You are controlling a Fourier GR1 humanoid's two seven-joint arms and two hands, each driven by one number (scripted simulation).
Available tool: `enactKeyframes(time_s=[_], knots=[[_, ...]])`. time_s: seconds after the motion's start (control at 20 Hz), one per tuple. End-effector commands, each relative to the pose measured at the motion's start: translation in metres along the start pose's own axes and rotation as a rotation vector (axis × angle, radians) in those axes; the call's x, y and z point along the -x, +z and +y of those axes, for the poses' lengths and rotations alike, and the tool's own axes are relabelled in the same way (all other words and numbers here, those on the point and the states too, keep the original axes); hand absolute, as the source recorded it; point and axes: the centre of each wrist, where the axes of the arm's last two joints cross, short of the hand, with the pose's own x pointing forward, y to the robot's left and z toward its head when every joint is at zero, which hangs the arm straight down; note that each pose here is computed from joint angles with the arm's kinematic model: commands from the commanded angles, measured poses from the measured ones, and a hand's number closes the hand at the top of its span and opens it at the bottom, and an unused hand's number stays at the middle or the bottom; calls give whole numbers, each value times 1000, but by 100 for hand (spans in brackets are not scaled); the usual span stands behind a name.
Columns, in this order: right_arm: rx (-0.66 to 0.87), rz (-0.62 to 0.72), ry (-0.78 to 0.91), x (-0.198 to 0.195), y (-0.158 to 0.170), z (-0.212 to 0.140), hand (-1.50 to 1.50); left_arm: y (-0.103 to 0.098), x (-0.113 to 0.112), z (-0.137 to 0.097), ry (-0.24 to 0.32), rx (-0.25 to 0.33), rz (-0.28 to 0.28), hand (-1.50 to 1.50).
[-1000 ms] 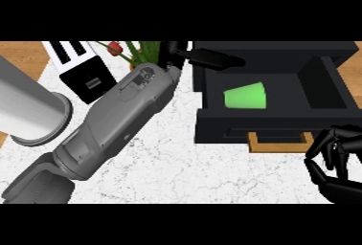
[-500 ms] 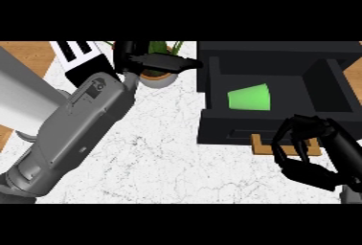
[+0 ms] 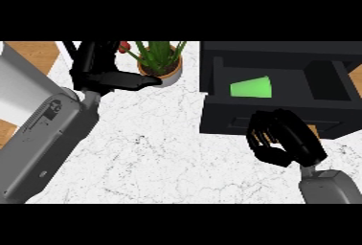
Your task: Pick up the cup, place it into the drawer and close the drawer
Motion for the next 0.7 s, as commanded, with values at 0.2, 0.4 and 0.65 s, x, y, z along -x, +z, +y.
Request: enactKeyframes(time_s=[0.2, 0.4, 0.65], knots=[[-84, 26, 213, 40, -47, 43, 150, 30, 2, 53, 3, -17, -8, -150], [-71, 37, 176, 46, -80, 60, 150, 49, 7, 76, 3, -41, -10, -150], [-94, 54, 138, 63, -110, 46, 150, 60, 1, 73, 0, -34, 8, -150]])
